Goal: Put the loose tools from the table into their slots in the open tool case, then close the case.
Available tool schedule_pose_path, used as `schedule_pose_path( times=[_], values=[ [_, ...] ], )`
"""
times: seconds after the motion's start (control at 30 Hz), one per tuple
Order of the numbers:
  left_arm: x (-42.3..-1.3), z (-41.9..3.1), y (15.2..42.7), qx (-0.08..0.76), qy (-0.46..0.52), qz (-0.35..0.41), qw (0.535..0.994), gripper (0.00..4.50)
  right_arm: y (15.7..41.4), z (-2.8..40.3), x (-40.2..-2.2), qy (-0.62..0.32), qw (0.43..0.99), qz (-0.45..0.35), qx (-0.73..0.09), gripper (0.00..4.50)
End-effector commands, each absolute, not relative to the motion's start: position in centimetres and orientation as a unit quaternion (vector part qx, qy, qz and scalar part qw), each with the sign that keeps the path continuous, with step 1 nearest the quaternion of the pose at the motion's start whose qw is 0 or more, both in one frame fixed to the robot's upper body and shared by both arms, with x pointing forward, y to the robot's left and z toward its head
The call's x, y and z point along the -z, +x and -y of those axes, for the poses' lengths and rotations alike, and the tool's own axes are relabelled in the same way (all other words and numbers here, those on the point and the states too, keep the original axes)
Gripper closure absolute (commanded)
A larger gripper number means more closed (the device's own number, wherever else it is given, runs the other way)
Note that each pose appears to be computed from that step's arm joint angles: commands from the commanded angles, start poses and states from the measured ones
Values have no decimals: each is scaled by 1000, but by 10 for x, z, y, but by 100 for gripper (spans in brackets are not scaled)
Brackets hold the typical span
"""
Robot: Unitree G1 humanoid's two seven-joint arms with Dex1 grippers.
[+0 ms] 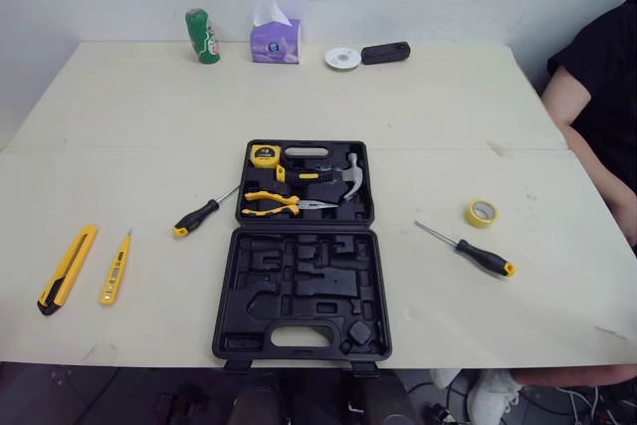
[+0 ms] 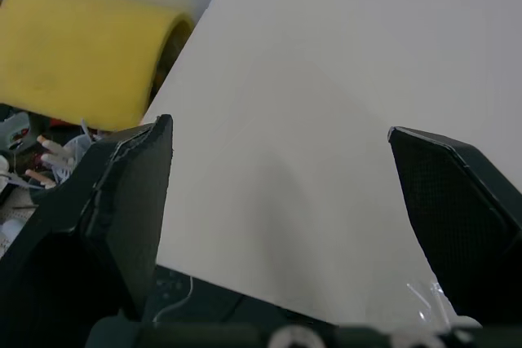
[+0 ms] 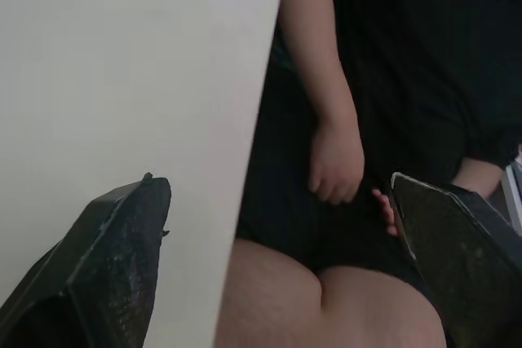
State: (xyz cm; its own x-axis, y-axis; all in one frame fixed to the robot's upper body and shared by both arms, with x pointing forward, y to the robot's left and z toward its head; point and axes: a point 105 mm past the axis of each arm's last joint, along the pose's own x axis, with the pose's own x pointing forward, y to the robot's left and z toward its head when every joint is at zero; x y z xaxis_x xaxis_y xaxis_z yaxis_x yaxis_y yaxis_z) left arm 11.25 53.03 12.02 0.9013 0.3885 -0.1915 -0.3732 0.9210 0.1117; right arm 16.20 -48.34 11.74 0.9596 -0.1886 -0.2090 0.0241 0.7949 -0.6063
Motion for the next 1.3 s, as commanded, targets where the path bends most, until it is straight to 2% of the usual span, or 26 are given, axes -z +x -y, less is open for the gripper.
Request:
schedule_pose_path(
  times=[0.03, 0.2, 0.33, 0.5, 0.6, 0.73, 0.83, 0.97, 1.17, 1.3],
  values=[
    [-131, -528, 120, -184, 54, -82, 978, 2, 168, 480, -124, -316, 942, -98, 62, 0],
    [-139, -522, 138, -154, 60, -73, 984, 2, 193, 461, -127, -339, 937, -86, -1, 0],
    [-149, -518, 149, -137, 66, -58, 987, 2, 202, 453, -131, -343, 936, -74, -22, 0],
    [-164, -500, 173, -77, 73, -27, 994, 2, 220, 433, -144, -286, 956, -13, -57, 0],
    [-179, -469, 203, 12, 89, -13, 996, 2, 245, 399, -165, -249, 959, 37, -130, 0],
    [-184, -439, 222, 94, 84, -26, 992, 2, 262, 371, -184, -236, 952, 69, -182, 0],
    [-189, -395, 247, 202, 118, -52, 971, 2, 279, 315, -207, -232, 928, 107, -271, 0],
    [-182, -358, 268, 274, 150, -77, 947, 2, 284, 264, -227, -229, 899, 138, -347, 0],
    [-170, -313, 290, 337, 129, -136, 923, 2, 275, 216, -239, -218, 852, 147, -452, 0],
    [-174, -282, 304, 364, 119, -136, 914, 2, 270, 189, -244, -220, 825, 166, -493, 0]
  ],
)
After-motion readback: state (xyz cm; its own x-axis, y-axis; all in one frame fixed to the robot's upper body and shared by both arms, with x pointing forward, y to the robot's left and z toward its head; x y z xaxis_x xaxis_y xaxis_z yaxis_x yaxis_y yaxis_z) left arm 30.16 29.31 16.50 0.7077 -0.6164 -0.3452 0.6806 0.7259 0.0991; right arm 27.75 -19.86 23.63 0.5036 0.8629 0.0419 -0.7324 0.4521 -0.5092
